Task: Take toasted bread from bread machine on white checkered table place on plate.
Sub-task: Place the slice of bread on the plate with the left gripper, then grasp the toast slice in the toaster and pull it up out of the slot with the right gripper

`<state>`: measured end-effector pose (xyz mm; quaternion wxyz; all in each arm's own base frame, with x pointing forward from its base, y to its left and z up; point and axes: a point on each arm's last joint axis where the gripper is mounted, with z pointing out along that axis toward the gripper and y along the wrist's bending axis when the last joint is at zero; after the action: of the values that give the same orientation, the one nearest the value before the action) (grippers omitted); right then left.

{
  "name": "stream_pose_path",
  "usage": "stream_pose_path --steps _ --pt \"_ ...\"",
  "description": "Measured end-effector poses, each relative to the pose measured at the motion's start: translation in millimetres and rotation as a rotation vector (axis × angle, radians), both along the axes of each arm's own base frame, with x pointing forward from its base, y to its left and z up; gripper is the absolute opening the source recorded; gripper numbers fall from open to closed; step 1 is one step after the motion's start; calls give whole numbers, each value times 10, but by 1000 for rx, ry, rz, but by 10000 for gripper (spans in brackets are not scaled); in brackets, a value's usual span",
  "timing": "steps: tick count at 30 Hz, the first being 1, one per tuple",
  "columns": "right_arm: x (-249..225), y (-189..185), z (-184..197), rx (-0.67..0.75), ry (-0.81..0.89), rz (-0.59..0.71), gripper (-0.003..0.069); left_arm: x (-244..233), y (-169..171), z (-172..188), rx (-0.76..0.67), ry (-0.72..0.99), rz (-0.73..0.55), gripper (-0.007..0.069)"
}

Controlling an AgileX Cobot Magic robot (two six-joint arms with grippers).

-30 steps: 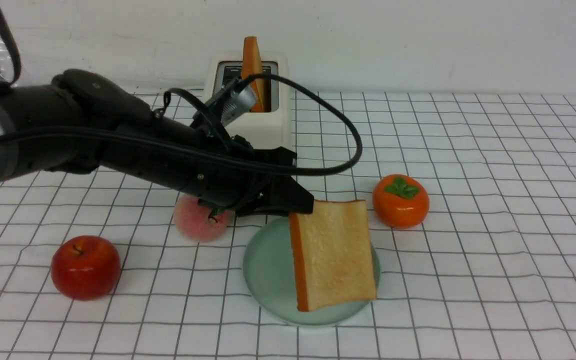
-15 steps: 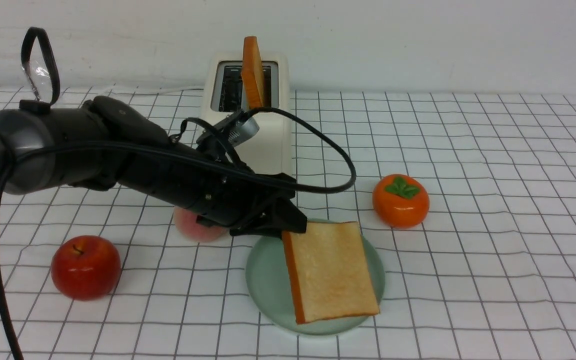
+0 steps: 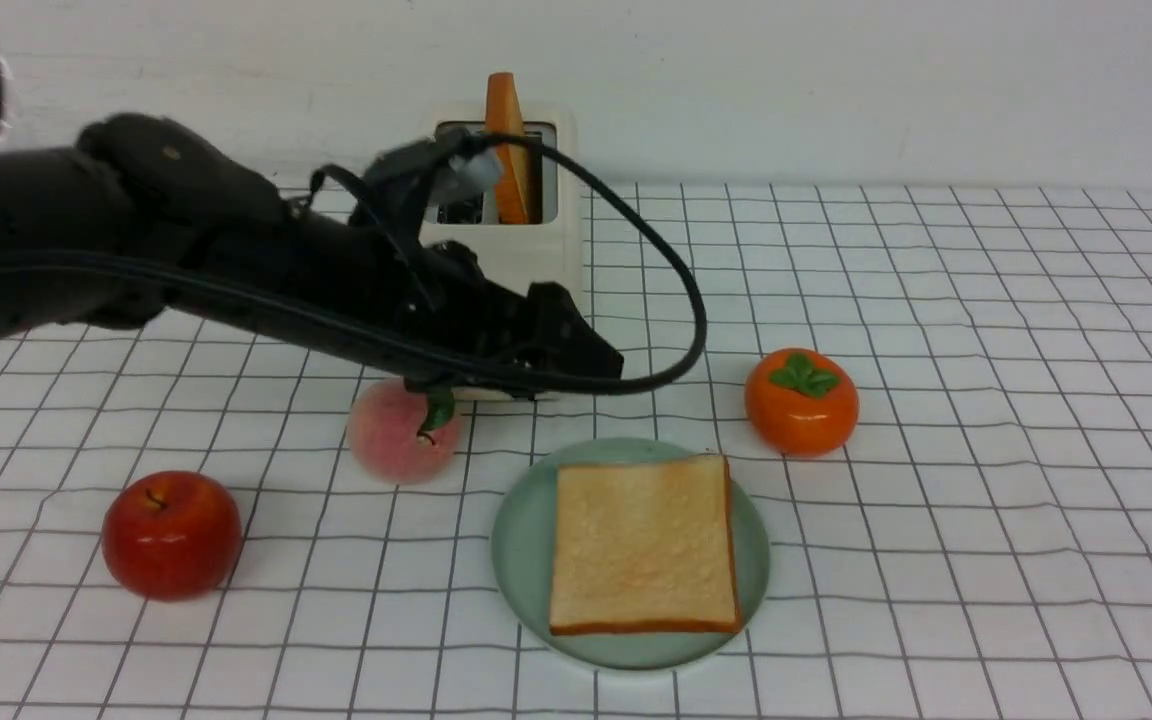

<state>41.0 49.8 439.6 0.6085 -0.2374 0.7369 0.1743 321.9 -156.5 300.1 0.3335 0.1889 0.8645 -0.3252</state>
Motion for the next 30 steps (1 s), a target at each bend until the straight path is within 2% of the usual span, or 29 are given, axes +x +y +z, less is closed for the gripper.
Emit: stream_pose_path --steps 2,3,5,10,11,13,17,22,25,27,28,30 --pt "-2 1 -5 6 11 -1 0 -126 62 242 14 -88 -3 542" --pt "-2 1 -5 8 12 -1 0 -125 64 240 19 -90 -5 537" --pt "10 -2 -8 34 35 -11 0 -346 160 573 36 -209 -9 442" --pt "252 1 -70 82 178 -23 0 -881 409 1141 60 -386 44 59" --pt "344 4 -101 86 226 -22 0 -987 463 1210 61 -405 65 9" --pt "444 13 -138 95 280 -15 0 -1087 516 1258 62 -417 89 -13" --pt "986 76 -336 158 508 43 0 -1503 760 1277 58 -466 222 -13" --pt "1465 200 -489 155 619 104 0 -1874 954 1173 24 -549 314 -13" --pt "1747 457 -516 94 645 162 0 -2111 1056 1087 -20 -608 355 -13" --pt "2003 814 -518 -13 653 189 0 -2279 1125 1003 -53 -656 378 -13" --pt "1988 842 -518 -10 658 196 0 -2288 1128 995 -53 -657 378 -13" --pt "2184 1192 -472 -94 625 186 0 -2360 1156 922 -59 -669 384 -13"
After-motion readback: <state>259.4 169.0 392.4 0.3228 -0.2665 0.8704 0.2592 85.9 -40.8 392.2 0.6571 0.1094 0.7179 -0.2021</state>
